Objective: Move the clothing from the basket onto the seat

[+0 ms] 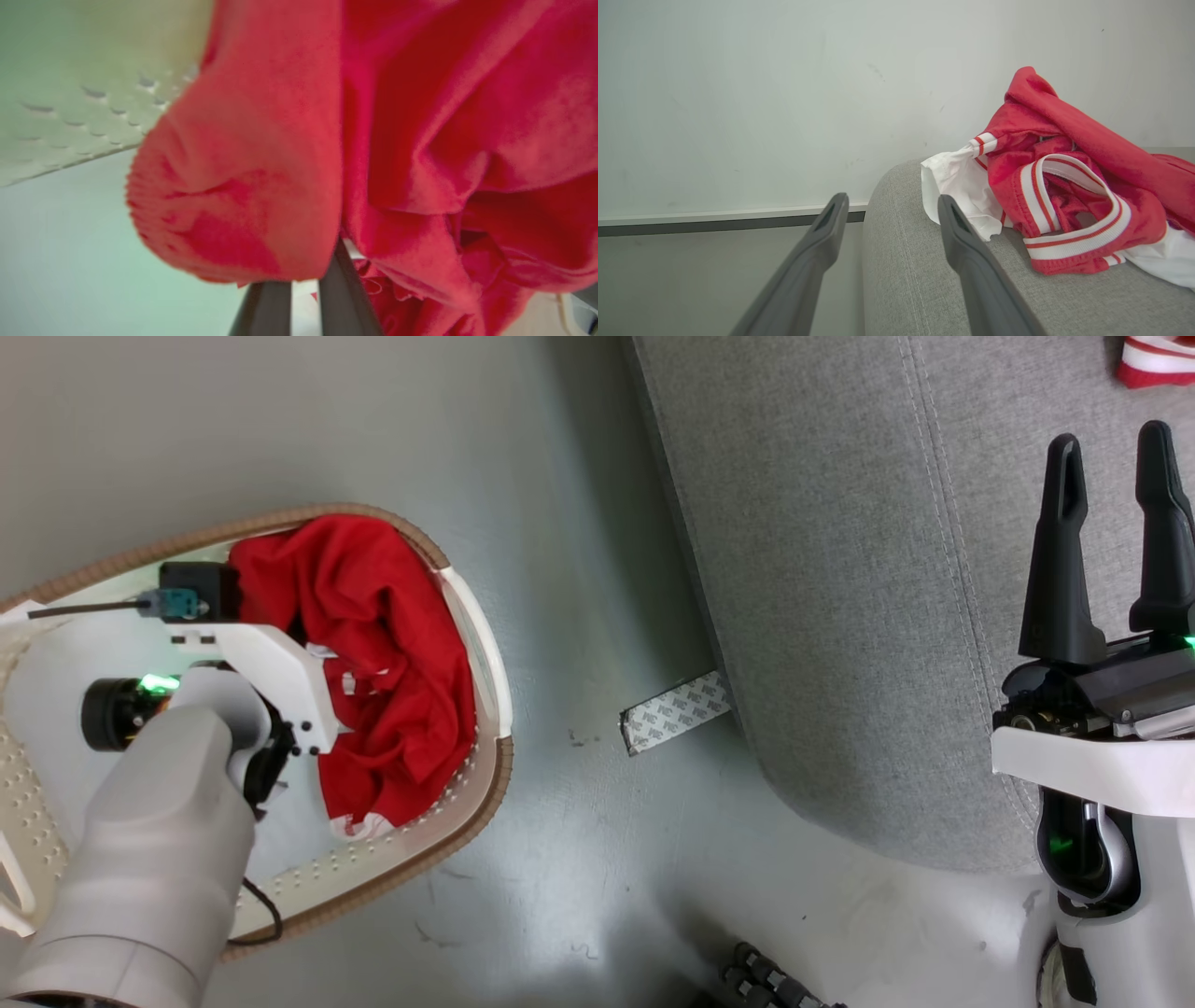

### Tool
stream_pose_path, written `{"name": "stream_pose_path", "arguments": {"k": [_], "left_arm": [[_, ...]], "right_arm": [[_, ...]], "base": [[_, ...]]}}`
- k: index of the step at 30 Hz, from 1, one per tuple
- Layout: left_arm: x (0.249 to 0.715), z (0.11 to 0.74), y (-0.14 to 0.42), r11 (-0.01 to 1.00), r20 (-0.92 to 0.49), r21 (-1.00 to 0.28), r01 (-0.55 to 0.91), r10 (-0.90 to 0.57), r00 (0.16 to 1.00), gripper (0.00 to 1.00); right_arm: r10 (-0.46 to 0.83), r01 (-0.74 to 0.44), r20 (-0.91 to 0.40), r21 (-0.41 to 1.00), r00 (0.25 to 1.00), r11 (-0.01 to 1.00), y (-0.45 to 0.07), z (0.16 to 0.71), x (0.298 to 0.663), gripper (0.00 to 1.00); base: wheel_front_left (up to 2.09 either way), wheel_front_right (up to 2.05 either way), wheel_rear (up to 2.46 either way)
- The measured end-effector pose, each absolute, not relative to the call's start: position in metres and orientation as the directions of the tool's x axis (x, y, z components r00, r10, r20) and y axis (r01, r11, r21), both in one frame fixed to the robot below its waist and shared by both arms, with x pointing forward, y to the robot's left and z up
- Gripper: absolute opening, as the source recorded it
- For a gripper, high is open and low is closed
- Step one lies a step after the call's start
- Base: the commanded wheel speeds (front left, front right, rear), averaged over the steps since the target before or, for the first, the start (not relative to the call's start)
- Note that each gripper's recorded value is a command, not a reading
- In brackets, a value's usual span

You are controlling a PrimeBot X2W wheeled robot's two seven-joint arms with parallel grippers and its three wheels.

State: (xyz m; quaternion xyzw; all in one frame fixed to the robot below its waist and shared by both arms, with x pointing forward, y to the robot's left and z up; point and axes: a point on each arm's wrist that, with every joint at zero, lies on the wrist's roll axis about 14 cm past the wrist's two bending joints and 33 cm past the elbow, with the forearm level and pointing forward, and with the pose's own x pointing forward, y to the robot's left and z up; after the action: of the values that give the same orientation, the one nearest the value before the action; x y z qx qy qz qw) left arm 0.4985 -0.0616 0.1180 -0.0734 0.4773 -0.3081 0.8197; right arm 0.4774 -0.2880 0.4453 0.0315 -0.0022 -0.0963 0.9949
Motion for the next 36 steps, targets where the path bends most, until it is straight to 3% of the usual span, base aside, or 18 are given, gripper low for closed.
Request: {"name": "stream_pose_path", "arguments": {"k": [16,27,36], "left_arm": [[0.468,0.187,-0.073,0.77,-0.653,-0.451,0.452,-0.63,0.421,0.0],[0.457,0.29,-0.071,0.726,-0.479,-0.416,0.548,-0.687,0.547,0.0],[0.449,0.369,-0.052,0.729,-0.335,-0.362,0.581,-0.684,0.649,0.0]], "right_arm": [[-0.173,0.169,0.108,0.043,0.979,0.985,-0.282,0.496,0.468,1.0],[-0.141,0.13,0.187,0.073,0.972,0.989,-0.268,0.537,0.439,1.0],[-0.048,0.025,0.219,0.109,0.974,0.994,-0.237,0.553,0.424,1.0]], "base": [[0.0,0.0,0.0],[0.0,0.0,0.0],[0.0,0.0,0.0]]}}
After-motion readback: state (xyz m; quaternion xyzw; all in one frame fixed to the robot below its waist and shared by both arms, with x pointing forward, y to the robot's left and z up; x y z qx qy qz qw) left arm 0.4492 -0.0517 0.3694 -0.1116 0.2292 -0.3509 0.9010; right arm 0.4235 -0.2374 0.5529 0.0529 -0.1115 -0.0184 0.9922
